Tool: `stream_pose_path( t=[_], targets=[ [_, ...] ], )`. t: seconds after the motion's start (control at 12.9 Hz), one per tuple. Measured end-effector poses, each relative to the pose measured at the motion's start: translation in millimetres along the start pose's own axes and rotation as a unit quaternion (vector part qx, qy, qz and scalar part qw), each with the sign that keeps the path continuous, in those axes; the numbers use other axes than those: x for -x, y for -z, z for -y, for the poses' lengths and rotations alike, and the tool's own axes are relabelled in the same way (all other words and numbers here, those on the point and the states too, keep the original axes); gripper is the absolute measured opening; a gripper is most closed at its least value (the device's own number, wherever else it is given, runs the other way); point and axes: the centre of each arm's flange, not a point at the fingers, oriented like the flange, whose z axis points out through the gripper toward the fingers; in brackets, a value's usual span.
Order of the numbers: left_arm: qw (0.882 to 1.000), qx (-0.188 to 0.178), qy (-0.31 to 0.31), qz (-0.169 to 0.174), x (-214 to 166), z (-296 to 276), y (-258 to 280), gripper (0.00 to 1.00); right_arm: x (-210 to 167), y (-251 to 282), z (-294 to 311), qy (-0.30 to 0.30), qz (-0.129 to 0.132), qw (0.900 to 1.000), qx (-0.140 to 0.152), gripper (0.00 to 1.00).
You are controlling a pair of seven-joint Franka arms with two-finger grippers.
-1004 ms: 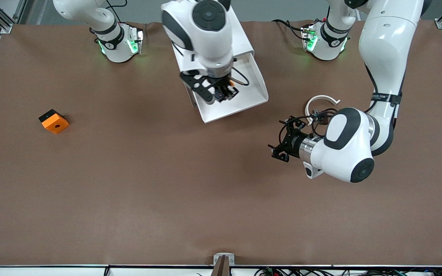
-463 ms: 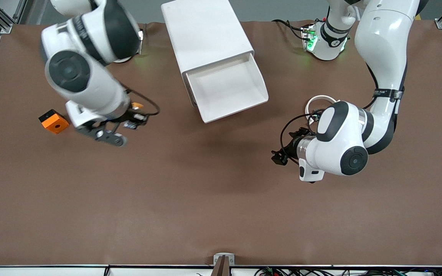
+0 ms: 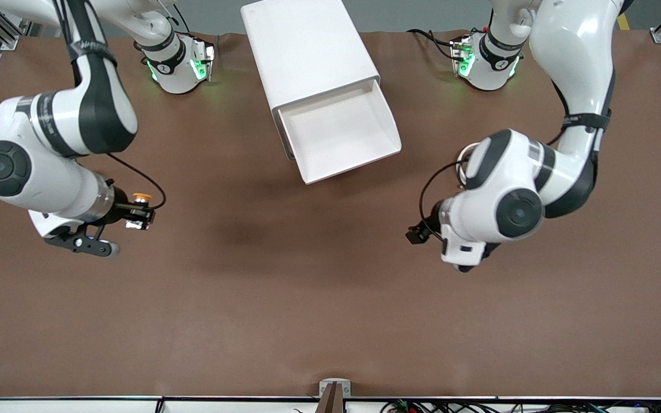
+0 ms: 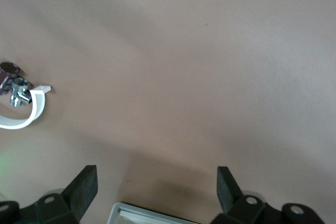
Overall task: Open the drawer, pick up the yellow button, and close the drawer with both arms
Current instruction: 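Push the drawer shut with the left gripper while the right gripper holds the button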
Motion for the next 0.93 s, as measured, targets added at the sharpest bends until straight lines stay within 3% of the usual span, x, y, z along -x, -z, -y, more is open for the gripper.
stream_pose_path(
  t=[0.15,0.46,0.7,0.93],
  targets=[
    [1.0,-0.007,-0.026,-0.013,32,-15,-3,1.0,-8,-37,-33,0.014,-0.023,1.0,-0.009,0.41],
    [0.998,-0.021,-0.057,-0.018,69,-28,-14,1.0,-13,-113,-103,0.045,-0.097,0.994,-0.02,0.41],
    [0.995,-0.041,-0.086,-0.035,101,-39,-30,1.0,-5,-171,-142,0.043,-0.115,0.992,-0.016,0.41],
    [0.991,-0.055,-0.11,-0.043,129,-47,-43,1.0,-4,-220,-157,0.035,-0.104,0.994,-0.012,0.41]
  ],
)
